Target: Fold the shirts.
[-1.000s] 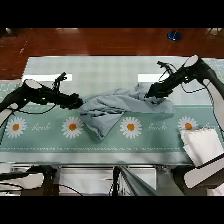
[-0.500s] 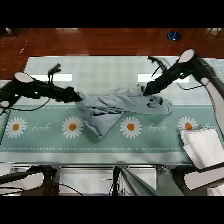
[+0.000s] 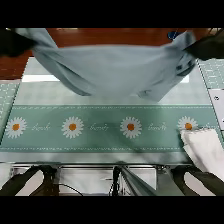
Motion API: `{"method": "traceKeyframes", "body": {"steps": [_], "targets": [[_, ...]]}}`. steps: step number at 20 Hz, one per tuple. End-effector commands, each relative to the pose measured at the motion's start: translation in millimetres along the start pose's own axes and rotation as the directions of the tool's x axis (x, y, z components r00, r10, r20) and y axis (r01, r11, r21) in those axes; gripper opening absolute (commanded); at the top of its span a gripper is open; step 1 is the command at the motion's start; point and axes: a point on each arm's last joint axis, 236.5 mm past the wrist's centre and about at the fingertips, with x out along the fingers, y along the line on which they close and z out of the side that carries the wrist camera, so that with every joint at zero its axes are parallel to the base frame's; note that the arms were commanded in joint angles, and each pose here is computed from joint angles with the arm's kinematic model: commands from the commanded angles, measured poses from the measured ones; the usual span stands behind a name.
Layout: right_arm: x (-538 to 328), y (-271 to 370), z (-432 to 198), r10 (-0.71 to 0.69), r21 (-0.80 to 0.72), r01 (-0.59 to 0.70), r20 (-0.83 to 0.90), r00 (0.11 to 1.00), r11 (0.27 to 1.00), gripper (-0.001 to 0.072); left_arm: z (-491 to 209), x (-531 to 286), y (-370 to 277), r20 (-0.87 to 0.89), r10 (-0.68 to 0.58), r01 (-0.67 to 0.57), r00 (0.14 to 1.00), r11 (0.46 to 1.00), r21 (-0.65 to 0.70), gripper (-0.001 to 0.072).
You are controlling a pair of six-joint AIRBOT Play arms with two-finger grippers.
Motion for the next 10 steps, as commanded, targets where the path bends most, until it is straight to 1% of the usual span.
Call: {"method": "traceKeyframes", "body": {"steps": [1,3,6,10], "targets": [[-102,-1,59,-0.207,-0.009,0.221,0.32,0.925,0.975,0.0031,38,-77,-46,0.176,0.092,-0.122,0.98,0.978,0.167,0.0025],[-141,4,64,-0.277,0.01,0.297,0.388,0.879,0.955,0.0031,37,-104,-65,0.223,0.138,-0.19,0.965,0.955,0.23,0.0025],[-181,10,60,-0.352,0.041,0.372,0.432,0.83,0.927,0.0031,32,-142,-88,0.295,0.206,-0.294,0.933,0.908,0.297,0.0025],[-212,26,61,-0.362,0.079,0.375,0.495,0.79,0.924,0.0031,25,-181,-113,0.379,0.258,-0.386,0.889,0.867,0.315,0.0025]]}}
